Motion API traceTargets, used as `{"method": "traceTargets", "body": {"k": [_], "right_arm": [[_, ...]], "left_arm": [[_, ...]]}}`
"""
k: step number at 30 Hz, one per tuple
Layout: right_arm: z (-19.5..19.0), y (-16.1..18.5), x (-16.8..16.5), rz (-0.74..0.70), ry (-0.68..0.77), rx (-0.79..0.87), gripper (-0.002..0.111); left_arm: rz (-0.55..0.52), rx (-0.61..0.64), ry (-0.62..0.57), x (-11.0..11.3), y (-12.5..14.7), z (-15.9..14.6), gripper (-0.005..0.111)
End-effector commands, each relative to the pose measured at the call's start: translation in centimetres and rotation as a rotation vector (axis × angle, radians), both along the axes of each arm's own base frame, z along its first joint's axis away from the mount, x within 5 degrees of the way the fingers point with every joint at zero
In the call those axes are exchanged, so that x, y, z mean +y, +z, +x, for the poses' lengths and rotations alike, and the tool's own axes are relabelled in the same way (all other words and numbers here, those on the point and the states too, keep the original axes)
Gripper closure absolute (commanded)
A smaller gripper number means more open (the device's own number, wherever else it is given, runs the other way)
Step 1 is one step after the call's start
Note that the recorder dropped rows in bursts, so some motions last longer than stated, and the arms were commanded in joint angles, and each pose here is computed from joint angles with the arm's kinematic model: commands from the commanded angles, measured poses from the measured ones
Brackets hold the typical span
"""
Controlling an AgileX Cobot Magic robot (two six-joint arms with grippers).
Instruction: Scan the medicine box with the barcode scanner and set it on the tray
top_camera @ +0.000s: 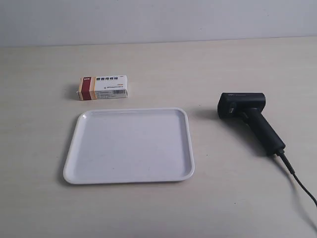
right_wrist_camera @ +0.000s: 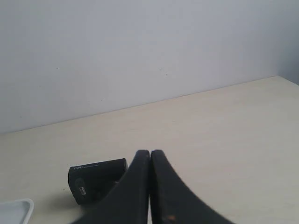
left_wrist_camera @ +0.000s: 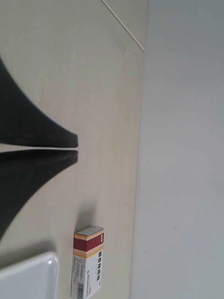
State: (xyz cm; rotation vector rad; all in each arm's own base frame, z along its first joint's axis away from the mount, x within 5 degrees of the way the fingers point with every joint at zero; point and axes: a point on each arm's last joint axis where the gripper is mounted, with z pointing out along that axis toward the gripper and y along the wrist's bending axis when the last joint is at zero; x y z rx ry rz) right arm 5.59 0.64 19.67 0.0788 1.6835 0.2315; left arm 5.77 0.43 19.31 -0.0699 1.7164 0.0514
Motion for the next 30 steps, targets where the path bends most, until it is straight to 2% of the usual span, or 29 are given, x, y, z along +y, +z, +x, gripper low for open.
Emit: {"method": "traceTargets", "body": {"k": [1,27,29,30], "right_arm": [[0.0,-0.1,0.0,-0.002,-0.005,-0.003,0.108],[0.0,0.0,0.0,-0.001,-0.006,-0.010,0.108],[0.0,0.0,0.0,0.002,-0.006,-0.012,0.108],[0.0,0.1,0.0,0.028,-0.009,-0.026,0.108]], "left_arm": [[-0.009,-0.009,-0.007,-0.1,0.0,0.0,0.103],[-0.009,-0.009,-0.007,-0.1,0.0,0.0,0.103],[-0.195,-0.062,0.005,-0.2,0.4,0.0,0.103],[-0.404,-0.153,0.013,-0.2,1.1,0.1,0.103]]}}
